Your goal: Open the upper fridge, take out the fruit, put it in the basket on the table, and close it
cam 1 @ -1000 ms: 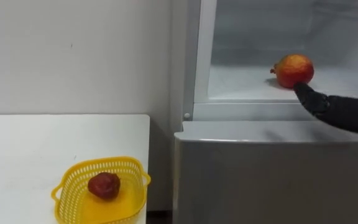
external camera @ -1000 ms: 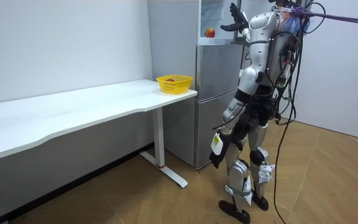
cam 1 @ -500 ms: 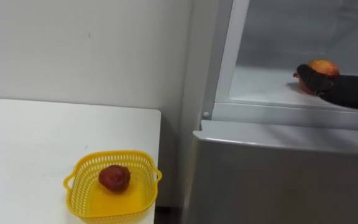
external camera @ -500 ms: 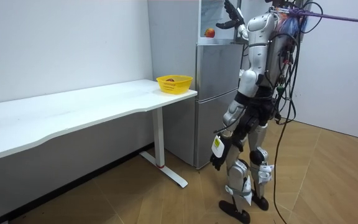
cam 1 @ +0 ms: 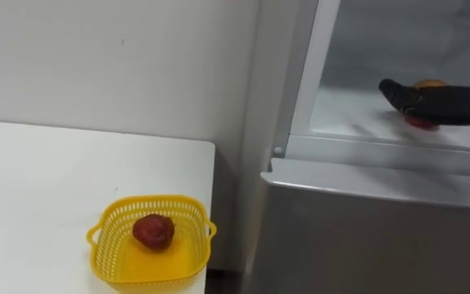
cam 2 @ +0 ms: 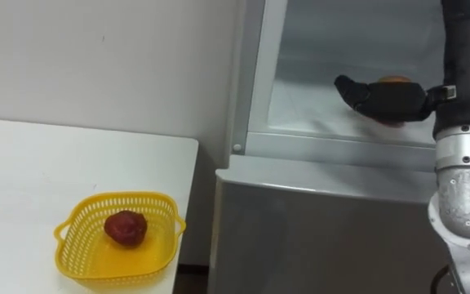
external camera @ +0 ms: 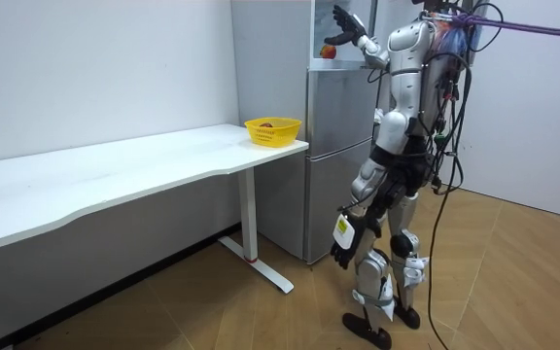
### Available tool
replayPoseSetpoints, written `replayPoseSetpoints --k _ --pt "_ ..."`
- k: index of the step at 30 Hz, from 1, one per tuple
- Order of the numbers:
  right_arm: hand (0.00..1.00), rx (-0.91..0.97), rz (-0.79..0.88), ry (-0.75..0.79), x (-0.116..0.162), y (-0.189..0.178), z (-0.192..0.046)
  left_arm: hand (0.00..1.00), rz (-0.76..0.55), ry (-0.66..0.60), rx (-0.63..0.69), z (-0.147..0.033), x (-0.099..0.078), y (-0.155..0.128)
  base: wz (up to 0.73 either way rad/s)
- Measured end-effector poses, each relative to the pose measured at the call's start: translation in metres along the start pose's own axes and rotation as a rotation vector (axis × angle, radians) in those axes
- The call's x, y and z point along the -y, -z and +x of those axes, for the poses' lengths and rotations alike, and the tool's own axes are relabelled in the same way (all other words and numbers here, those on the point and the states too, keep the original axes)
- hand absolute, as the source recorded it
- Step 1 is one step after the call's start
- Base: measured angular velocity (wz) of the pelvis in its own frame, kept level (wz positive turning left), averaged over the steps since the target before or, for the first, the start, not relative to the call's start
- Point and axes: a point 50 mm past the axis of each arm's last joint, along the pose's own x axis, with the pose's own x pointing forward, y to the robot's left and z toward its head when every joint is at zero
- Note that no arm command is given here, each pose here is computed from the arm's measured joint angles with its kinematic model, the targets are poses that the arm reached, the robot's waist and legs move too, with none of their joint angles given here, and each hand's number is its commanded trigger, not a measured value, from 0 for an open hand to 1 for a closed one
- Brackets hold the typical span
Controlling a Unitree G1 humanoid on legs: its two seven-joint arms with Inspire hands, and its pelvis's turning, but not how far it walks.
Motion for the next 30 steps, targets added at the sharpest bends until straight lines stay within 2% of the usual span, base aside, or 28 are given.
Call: replayPoseSetpoints --k 9,17,30 --pt "0.0 -0.042 0.051 -0.046 0.002 0.005 0.002 0.0 -0.005 -0.003 -0.005 0.0 -0.003 -0.001 0.06" --pt "0.0 -0.101 -0.02 -0.044 0.019 0.015 0.029 0.0 -0.018 -0.048 0.018 -0.005 -0.015 0.0 0.03" --pt "0.0 -0.187 -0.074 -0.105 0.013 0.028 0.027 0.0 -0.022 -0.044 0.003 -0.006 -0.017 0.001 0.0"
